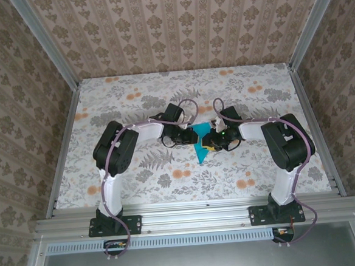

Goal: Fold a paper plane with a square sheet of paper (pick it up from the middle)
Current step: Third fold the triangle at the center of the table.

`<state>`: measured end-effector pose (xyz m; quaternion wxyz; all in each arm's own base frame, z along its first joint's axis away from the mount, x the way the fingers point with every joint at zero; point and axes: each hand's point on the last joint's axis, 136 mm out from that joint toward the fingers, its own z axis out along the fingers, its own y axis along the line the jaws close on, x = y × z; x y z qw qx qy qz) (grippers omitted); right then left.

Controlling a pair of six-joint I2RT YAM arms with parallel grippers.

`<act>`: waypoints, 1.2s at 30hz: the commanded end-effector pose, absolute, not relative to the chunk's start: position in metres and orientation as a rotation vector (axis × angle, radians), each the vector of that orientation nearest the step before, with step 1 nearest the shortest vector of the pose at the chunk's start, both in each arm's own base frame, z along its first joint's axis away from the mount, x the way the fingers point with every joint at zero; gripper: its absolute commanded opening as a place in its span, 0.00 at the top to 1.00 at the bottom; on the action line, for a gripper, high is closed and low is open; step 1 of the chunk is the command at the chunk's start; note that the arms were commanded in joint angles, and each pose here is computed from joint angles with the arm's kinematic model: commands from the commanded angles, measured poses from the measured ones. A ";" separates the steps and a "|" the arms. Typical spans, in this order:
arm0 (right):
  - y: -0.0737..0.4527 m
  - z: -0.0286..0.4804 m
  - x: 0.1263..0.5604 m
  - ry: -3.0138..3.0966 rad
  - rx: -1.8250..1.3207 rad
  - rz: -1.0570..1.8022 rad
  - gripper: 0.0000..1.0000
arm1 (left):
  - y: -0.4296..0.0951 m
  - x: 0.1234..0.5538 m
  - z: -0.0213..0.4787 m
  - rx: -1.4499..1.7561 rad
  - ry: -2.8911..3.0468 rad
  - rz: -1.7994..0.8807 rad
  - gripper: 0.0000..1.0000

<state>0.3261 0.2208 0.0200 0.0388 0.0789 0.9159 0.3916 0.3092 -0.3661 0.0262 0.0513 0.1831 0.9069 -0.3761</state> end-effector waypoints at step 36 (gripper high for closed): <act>0.232 0.015 0.331 2.830 0.208 1.156 0.64 | -0.365 0.307 0.016 0.595 2.782 -1.125 0.90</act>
